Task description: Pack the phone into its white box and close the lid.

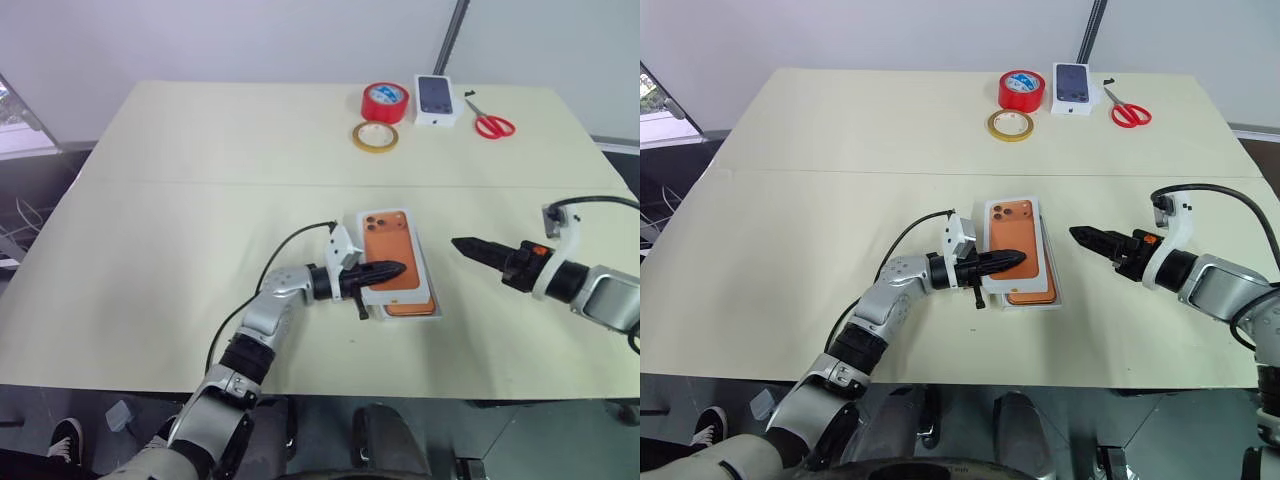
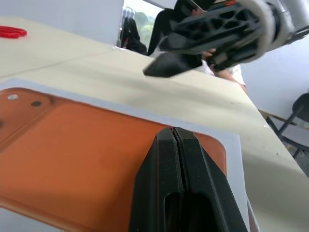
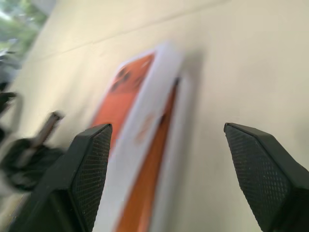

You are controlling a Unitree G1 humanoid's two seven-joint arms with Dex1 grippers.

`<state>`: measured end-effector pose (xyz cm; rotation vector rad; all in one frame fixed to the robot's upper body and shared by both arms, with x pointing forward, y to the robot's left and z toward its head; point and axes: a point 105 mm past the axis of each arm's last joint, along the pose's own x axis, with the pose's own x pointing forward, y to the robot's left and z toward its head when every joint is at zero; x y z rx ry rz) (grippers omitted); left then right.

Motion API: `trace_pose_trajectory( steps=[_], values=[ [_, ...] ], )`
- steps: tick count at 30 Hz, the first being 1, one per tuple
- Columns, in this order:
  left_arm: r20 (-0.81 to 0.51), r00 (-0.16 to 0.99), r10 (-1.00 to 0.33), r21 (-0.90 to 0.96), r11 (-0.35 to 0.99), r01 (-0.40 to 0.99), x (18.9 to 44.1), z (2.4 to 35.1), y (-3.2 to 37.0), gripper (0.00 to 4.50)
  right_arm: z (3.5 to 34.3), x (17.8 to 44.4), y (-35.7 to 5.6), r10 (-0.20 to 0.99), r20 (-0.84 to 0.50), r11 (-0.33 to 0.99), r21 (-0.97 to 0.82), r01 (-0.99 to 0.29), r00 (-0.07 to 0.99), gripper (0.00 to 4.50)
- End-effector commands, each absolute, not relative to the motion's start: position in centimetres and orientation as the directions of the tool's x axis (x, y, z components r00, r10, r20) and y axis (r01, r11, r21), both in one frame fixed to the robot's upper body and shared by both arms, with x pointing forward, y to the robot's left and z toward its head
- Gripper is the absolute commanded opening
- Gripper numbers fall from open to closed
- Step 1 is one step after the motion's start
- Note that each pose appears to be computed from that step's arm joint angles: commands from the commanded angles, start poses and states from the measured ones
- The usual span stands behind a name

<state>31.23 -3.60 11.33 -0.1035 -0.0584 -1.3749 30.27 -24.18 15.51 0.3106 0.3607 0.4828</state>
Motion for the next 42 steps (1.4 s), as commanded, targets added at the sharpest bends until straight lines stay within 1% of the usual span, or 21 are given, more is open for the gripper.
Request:
trace_pose_trajectory(
  steps=[1,2,5,6,8,11,13,16,19,23,26,27,29,33,37,42],
  values=[
    [0.16,0.192,-0.968,-0.008,0.193,0.981,31.5,13.9,-2.4,0.0,16.2,31.1,-23.0,0.47,-0.215,0.882,0.096,-0.46,0.856,2.46],
    [0.157,0.201,-0.967,0.0,0.203,0.979,31.6,14.1,-2.0,0.0,16.1,31.4,-23.0,0.452,-0.207,0.891,0.055,-0.451,0.867,2.04],
    [0.158,0.251,-0.955,0.009,0.256,0.967,32.3,15.0,-0.3,0.0,15.7,32.4,-23.0,0.419,-0.19,0.901,-0.037,-0.433,0.888,0.42],
    [0.156,0.27,-0.95,0.014,0.276,0.961,32.6,15.3,0.4,0.0,15.6,32.8,-22.9,0.407,-0.189,0.901,-0.078,-0.427,0.894,0.02],
    [0.136,0.309,-0.941,0.018,0.315,0.949,33.2,15.3,1.2,0.0,15.5,33.3,-22.7,0.392,-0.184,0.896,-0.146,-0.42,0.901,0.02],
    [0.043,0.43,-0.902,-0.005,0.43,0.903,35.4,13.8,2.6,0.0,15.1,33.7,-21.7,0.415,-0.183,0.883,-0.153,-0.443,0.891,0.02],
    [0.02,0.452,-0.892,-0.013,0.452,0.892,35.9,13.5,2.8,0.0,15.0,33.8,-21.5,0.422,-0.182,0.881,-0.148,-0.449,0.888,0.02],
    [0.018,0.455,-0.89,-0.013,0.454,0.891,36.0,13.4,2.8,0.0,15.0,33.8,-21.5,0.422,-0.181,0.881,-0.15,-0.449,0.888,0.02],
    [-0.066,0.529,-0.846,0.01,0.529,0.848,37.2,11.5,2.0,0.0,13.9,34.0,-20.3,0.443,-0.217,0.842,-0.233,-0.487,0.87,0.02],
    [-0.102,0.502,-0.859,-0.088,0.511,0.855,37.0,10.5,1.3,0.0,13.7,34.1,-20.1,0.443,-0.224,0.831,-0.261,-0.491,0.868,0.02],
    [-0.135,0.492,-0.86,-0.052,0.502,0.863,36.9,9.8,0.3,0.0,13.5,33.8,-19.3,0.486,-0.229,0.805,-0.256,-0.534,0.843,0.02],
    [-0.139,0.483,-0.865,-0.075,0.495,0.866,36.7,9.6,0.1,0.0,13.6,33.8,-19.2,0.489,-0.227,0.806,-0.251,-0.536,0.842,0.02],
    [-0.128,0.472,-0.872,-0.054,0.481,0.875,36.5,9.8,-0.3,0.0,13.6,33.9,-19.2,0.485,-0.226,0.808,-0.254,-0.531,0.845,0.02],
    [-0.111,0.437,-0.893,-0.085,0.446,0.891,35.9,10.1,-1.1,0.0,13.6,33.9,-19.2,0.481,-0.228,0.81,-0.253,-0.529,0.846,0.02],
    [-0.072,0.374,-0.925,-0.111,0.38,0.918,34.9,11.3,-2.6,0.0,13.5,33.5,-19.4,0.481,-0.239,0.805,-0.26,-0.533,0.843,0.02],
    [-0.077,0.35,-0.934,-0.101,0.356,0.929,34.2,11.2,-2.9,0.0,13.5,32.9,-19.7,0.488,-0.252,0.792,-0.274,-0.545,0.836,0.02]
  ],
)
